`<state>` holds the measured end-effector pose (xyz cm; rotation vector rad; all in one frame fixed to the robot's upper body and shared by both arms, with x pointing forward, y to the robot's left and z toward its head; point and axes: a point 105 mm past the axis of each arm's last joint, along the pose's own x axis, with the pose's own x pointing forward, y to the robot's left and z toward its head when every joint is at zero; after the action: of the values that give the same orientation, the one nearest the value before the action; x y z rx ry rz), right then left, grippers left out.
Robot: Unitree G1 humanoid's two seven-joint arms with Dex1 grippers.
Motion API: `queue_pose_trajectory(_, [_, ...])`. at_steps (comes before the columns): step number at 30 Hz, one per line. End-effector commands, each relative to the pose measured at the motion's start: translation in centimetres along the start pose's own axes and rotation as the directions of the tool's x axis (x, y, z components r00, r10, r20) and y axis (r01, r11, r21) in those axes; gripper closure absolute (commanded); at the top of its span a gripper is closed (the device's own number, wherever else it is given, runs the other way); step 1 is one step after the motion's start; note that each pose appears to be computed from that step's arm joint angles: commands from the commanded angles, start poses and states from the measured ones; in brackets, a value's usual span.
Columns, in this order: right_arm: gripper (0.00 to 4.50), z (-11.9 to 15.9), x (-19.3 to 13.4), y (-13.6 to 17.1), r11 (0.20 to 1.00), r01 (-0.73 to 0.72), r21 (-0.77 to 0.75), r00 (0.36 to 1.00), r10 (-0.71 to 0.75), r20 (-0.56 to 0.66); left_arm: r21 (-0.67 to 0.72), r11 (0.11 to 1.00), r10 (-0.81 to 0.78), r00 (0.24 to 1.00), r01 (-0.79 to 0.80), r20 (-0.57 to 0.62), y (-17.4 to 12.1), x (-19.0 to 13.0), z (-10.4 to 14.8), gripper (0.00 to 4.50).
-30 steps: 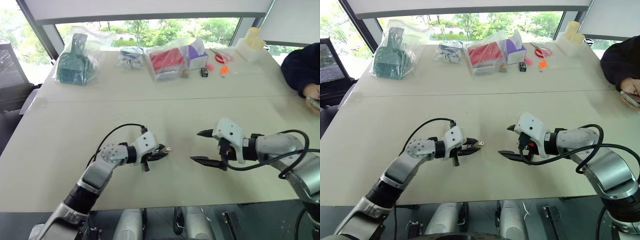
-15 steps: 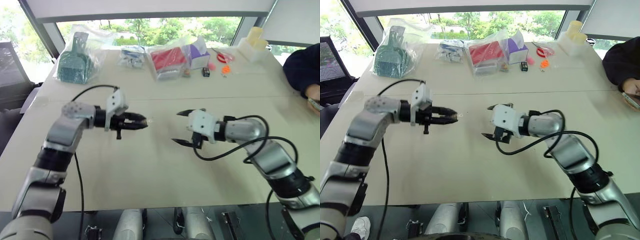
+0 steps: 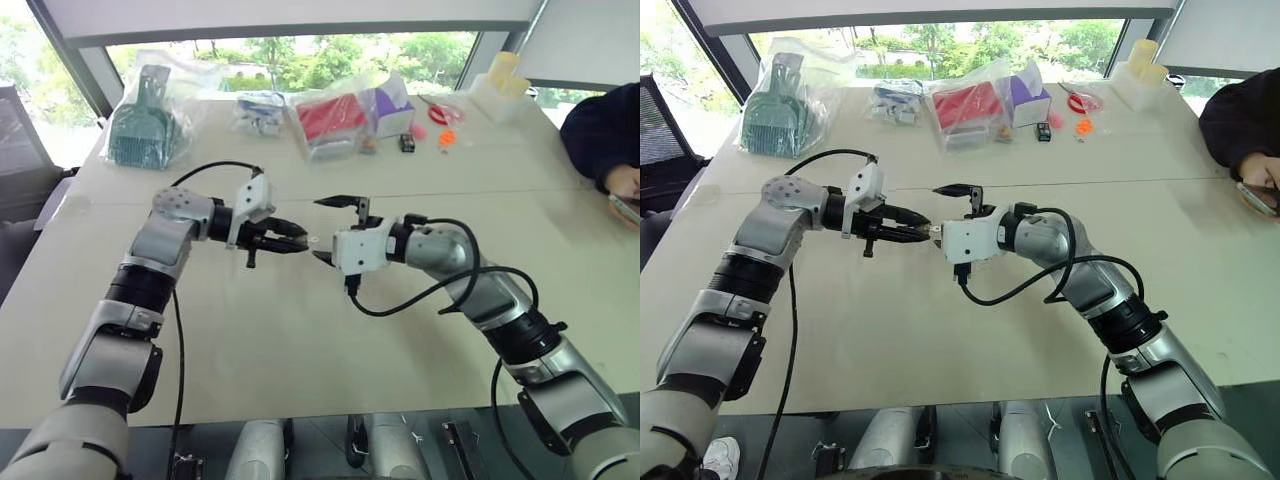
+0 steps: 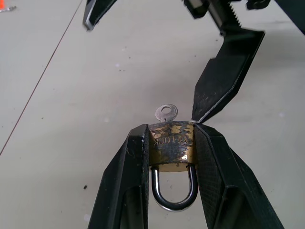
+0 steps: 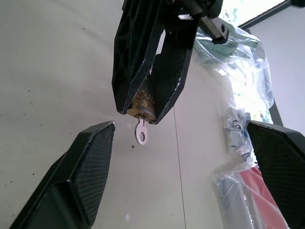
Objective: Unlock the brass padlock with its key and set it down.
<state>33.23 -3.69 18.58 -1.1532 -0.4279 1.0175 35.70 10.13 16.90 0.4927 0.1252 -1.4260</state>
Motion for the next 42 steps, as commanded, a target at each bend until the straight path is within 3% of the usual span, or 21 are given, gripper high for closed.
queue_pose_trajectory(1, [1.86,1.1,0.0,-0.8,0.999,0.034,-0.024,0.999,-0.033,0.039,0.061,0.998,0.011,1.0,-0.012,0.02,0.4,-0.1,1.3,3.73])
queue_pose_trajectory(6, [4.46,1.1,0.4,0.0,1.0,0.0,-0.027,0.999,0.001,0.037,0.055,0.998,0.011,0.999,-0.013,0.037,0.4,0.1,1.6,3.73])
queue_pose_trajectory(11, [4.46,0.7,-0.1,0.4,0.999,-0.032,0.001,0.999,0.032,0.021,0.054,0.998,0.014,1.0,-0.016,0.025,0.4,-0.2,1.3,3.73])
queue_pose_trajectory(12, [4.25,0.6,-0.2,0.2,1.0,-0.022,-0.002,1.0,0.022,0.016,0.055,0.998,0.019,1.0,-0.02,0.02,0.4,-0.2,1.2,3.73])
queue_pose_trajectory(14, [3.68,0.3,-0.4,-0.1,1.0,-0.013,-0.015,1.0,0.013,0.0,0.057,0.998,0.021,1.0,-0.022,0.015,0.4,-0.3,1.1,3.73])
queue_pose_trajectory(17, [2.06,-0.1,-0.5,-0.1,0.999,-0.028,-0.047,0.999,0.027,-0.024,0.058,0.998,0.019,1.0,-0.02,0.013,0.3,-0.4,1.1,3.73])
queue_pose_trajectory(19, [1.26,-0.1,-0.6,0.0,0.998,-0.034,-0.06,0.999,0.032,-0.027,0.058,0.998,0.019,1.0,-0.02,0.012,0.4,-0.4,1.1,3.73])
queue_pose_trajectory(27, [1.26,0.0,0.3,0.9,0.995,-0.038,-0.089,0.999,0.037,-0.015,0.053,0.999,0.009,0.999,-0.011,0.038,0.4,-0.3,1.7,3.73])
queue_pose_trajectory(30, [2.08,-0.1,0.5,1.0,0.995,-0.037,-0.095,0.999,0.036,-0.012,0.057,0.998,0.009,0.999,-0.011,0.033,0.4,-0.3,1.6,3.73])
queue_pose_trajectory(35, [4.46,-0.3,0.8,0.9,0.994,-0.028,-0.11,1.0,0.027,-0.008,0.061,0.998,0.007,0.999,-0.009,0.035,0.3,-0.2,1.7,3.73])
queue_pose_trajectory(42, [4.46,-0.1,1.3,0.6,0.997,-0.028,-0.07,1.0,0.028,0.006,0.081,0.997,0.006,0.999,-0.009,0.038,0.1,-0.2,2.0,3.73])
